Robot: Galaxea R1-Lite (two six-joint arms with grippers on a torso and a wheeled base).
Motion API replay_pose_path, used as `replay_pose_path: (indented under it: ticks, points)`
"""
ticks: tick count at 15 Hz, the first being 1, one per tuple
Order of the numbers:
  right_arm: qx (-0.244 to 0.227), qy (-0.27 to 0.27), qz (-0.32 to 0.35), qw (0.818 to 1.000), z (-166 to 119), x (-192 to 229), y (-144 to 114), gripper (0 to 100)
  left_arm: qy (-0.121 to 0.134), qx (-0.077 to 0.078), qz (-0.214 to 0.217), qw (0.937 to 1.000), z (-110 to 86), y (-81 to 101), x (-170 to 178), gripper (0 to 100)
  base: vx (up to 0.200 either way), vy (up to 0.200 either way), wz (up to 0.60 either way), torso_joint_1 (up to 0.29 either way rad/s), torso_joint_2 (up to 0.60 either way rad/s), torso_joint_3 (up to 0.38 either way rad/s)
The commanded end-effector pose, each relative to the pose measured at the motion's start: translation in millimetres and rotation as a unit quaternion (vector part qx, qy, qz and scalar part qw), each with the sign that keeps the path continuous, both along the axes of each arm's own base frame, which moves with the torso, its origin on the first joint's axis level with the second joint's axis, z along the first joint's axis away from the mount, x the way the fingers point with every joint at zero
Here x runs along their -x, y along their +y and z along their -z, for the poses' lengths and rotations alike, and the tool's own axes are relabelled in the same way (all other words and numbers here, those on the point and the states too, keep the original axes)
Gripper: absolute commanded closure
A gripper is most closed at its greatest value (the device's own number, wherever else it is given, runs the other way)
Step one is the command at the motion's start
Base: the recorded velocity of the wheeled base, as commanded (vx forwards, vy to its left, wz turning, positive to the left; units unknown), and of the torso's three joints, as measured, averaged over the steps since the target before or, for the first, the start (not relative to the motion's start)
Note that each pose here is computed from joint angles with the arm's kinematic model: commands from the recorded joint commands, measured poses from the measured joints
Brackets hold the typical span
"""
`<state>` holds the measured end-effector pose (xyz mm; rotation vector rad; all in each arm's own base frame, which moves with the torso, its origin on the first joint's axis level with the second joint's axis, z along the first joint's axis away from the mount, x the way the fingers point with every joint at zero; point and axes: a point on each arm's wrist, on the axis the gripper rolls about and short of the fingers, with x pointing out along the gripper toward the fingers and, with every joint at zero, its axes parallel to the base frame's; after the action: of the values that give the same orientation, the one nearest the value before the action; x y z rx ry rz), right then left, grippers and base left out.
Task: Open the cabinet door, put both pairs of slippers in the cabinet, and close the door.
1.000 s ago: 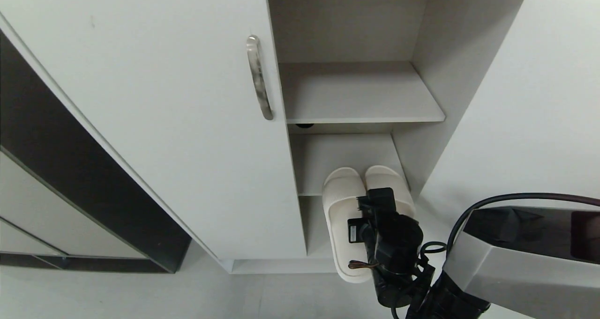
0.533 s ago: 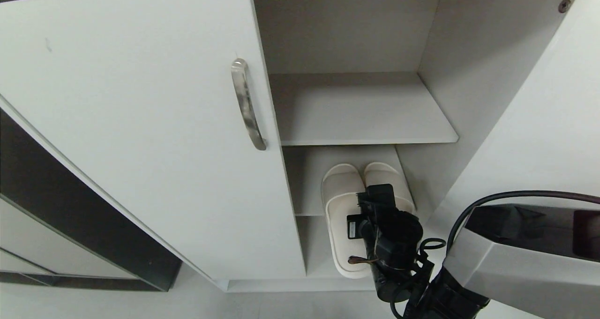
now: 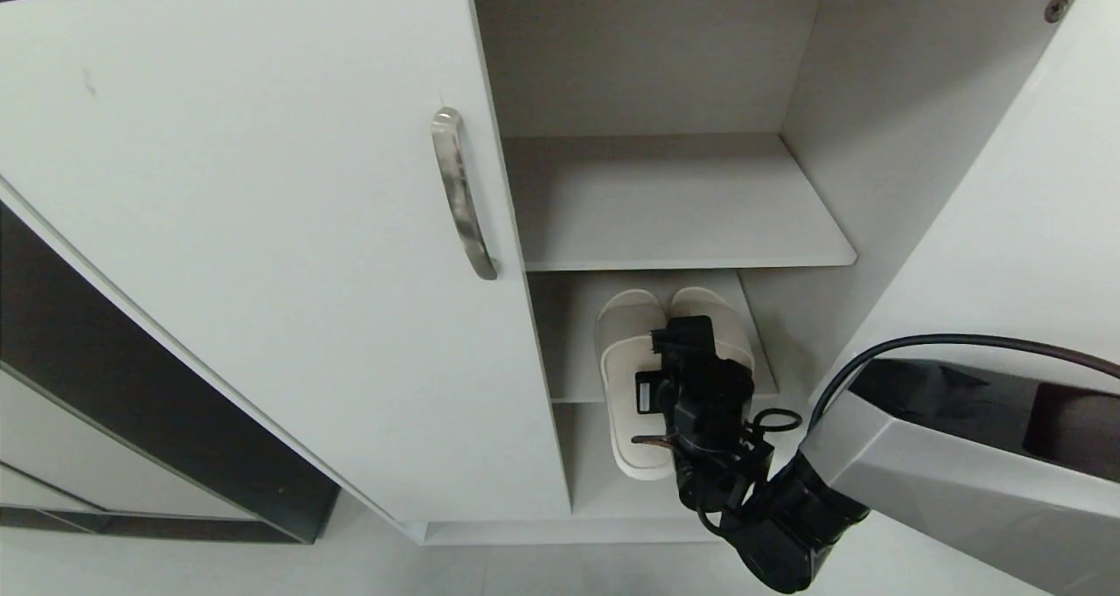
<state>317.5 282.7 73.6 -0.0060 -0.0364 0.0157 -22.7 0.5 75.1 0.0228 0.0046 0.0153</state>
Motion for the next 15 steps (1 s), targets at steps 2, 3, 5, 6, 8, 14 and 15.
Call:
replay_pose_path:
  ticks: [2, 3, 5, 6, 8, 14, 15]
  points:
    - [-0.009, -0.01, 0.012, 1.0, -14.9, -28.9, 3.6, 100, 0.0, 0.0, -0.001, 1.0, -0.1, 0.0, -0.1, 100, 0.0, 0.0, 0.0, 0.0, 0.0, 0.0]
    - [-0.014, -0.017, 0.007, 1.0, -20.1, -36.2, 4.8, 100, 0.001, 0.001, -0.001, 1.0, 0.1, 0.0, -0.1, 100, 0.0, 0.0, 0.0, 0.0, 0.0, 0.0]
    - [-0.016, -0.019, 0.02, 0.999, -28.4, -54.2, 3.4, 100, 0.0, 0.001, 0.0, 1.0, -0.1, 0.0, -0.1, 100, 0.0, 0.0, 0.0, 0.0, 0.0, 0.0]
    - [-0.02, -0.023, 0.026, 0.999, -31.7, -61.5, 2.8, 100, 0.0, 0.001, -0.001, 1.0, -0.1, 0.0, -0.1, 100, 0.0, 0.0, 0.0, 0.0, 0.0, 0.0]
    - [-0.018, -0.02, 0.028, 0.999, -33.2, -69.0, 5.0, 100, 0.0, 0.001, 0.0, 1.0, -0.1, 0.0, -0.1, 100, 0.0, 0.0, 0.0, 0.0, 0.0, 0.0]
    - [-0.011, -0.013, 0.031, 0.999, -21.2, -82.5, 3.5, 100, 0.0, 0.001, 0.0, 1.0, -0.1, 0.0, -0.1, 100, 0.0, 0.0, 0.0, 0.0, 0.0, 0.0]
    - [-0.012, -0.014, 0.032, 0.999, -21.6, -83.4, 3.3, 100, 0.0, 0.001, -0.001, 1.0, -0.1, 0.0, -0.1, 100, 0.0, 0.0, 0.0, 0.0, 0.0, 0.0]
